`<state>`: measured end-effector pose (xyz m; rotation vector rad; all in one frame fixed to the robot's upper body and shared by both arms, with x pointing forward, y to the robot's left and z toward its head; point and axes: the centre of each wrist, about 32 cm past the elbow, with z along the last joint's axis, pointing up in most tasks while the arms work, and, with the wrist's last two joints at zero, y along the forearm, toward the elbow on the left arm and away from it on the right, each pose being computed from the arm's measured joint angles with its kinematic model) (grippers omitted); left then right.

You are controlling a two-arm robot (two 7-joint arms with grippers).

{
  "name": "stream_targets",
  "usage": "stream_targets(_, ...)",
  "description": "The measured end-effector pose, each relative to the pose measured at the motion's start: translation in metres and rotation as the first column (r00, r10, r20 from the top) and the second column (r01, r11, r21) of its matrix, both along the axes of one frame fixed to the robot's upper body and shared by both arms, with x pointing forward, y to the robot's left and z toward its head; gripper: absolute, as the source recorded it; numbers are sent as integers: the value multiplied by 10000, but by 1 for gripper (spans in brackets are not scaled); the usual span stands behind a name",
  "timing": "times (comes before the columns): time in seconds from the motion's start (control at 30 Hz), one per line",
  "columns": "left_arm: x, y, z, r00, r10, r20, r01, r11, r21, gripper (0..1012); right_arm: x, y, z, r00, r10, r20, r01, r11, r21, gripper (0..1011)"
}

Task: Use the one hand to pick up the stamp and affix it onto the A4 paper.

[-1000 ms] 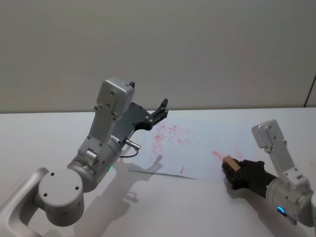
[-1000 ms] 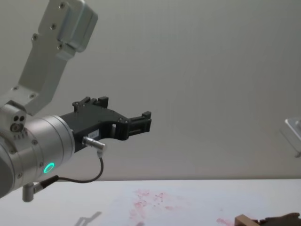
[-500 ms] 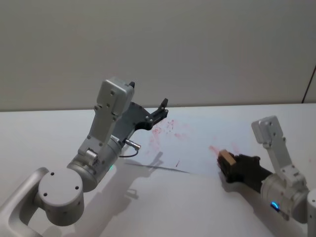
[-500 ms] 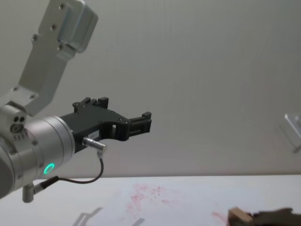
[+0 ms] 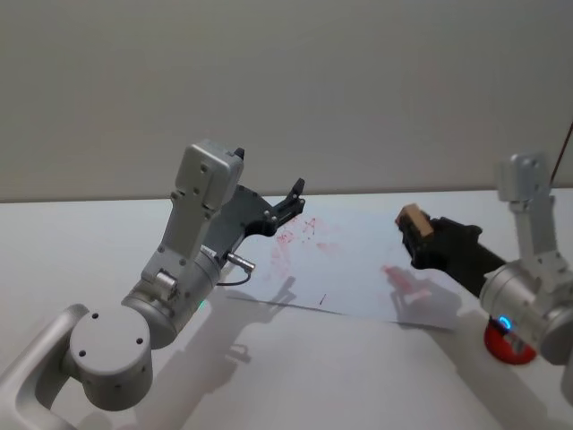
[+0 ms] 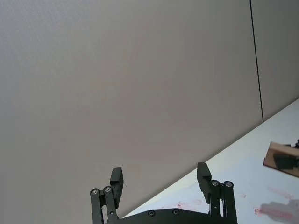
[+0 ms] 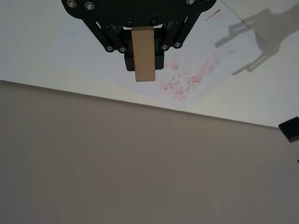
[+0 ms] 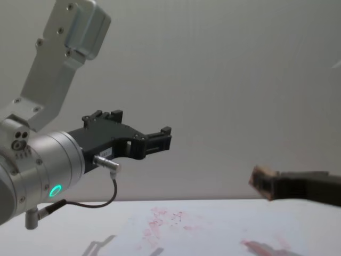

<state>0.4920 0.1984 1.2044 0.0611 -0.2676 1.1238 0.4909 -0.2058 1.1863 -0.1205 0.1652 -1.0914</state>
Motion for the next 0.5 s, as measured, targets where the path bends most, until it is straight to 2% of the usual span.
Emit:
stream_targets(0.1, 0, 0, 0, 10000, 0, 0, 0, 10000, 0, 1001, -27, -47, 32, 9999, -169, -5, 169, 9998, 98, 220)
stream_targets(0.2, 0, 0, 0, 10000, 0, 0, 0, 10000, -1, 1001, -88, -154, 78, 9989, -463, -105, 464, 9988, 120, 220)
stream_targets(0.5, 0, 0, 0, 10000, 0, 0, 0, 10000, 0, 1001, -319, -472, 82, 9906, -1100, -819, 1073, 9935, -367, 220)
